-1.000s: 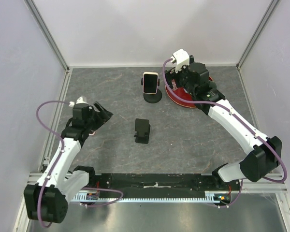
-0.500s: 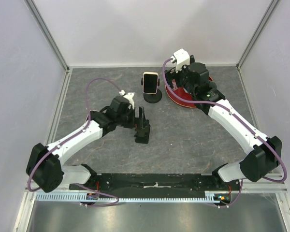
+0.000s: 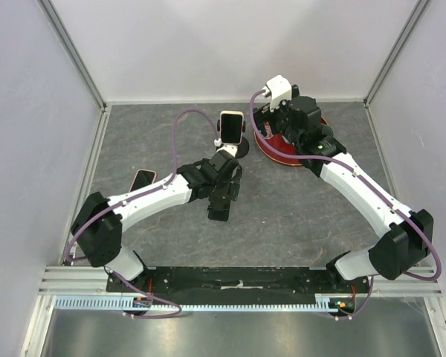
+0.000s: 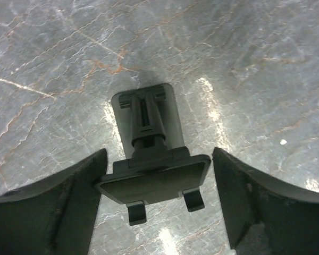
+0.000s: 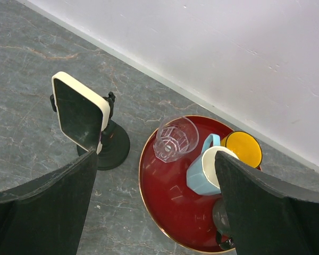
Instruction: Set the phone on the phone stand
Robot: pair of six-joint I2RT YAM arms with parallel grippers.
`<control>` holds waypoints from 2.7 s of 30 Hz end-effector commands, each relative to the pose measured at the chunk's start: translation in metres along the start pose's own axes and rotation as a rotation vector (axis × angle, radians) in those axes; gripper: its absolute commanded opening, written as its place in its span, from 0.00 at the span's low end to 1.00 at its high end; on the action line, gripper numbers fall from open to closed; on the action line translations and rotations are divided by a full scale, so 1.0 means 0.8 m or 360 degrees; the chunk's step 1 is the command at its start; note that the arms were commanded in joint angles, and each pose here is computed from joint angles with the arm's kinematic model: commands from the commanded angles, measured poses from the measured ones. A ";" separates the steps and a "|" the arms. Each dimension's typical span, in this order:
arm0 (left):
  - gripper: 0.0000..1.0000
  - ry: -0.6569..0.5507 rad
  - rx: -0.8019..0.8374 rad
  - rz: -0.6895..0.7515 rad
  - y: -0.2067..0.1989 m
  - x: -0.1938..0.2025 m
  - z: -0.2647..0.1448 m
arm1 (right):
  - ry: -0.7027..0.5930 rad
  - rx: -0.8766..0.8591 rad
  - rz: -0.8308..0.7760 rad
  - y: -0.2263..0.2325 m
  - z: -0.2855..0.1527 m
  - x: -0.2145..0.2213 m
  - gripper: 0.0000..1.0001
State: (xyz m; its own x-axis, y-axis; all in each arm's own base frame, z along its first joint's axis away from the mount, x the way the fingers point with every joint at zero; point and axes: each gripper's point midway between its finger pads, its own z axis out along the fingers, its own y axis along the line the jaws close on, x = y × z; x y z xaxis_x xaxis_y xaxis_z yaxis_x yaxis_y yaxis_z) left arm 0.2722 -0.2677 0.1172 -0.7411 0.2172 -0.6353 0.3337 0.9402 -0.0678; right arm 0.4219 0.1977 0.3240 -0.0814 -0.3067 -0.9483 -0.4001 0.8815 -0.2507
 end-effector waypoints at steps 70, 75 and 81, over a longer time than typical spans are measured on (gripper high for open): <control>1.00 -0.0270 -0.0380 -0.0227 0.253 -0.185 -0.024 | -0.0055 0.0151 0.0174 -0.069 -0.007 0.009 0.98; 1.00 -0.0041 -0.0546 -0.0130 0.277 -0.064 -0.031 | -0.0062 0.0118 0.0177 -0.066 -0.007 0.008 0.98; 1.00 0.0178 -0.0504 -0.0240 0.272 0.007 -0.009 | -0.0082 0.0067 0.0176 -0.060 -0.011 0.004 0.98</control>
State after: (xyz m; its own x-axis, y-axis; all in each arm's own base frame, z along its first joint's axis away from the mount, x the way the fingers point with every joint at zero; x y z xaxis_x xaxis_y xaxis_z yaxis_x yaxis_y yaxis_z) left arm 0.3479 -0.0720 0.1316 -0.7864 0.0852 -0.6119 0.0562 0.9962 0.0666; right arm 0.4402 0.1498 0.3118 -0.1433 -0.2164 -0.9657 -0.3355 0.9286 -0.1583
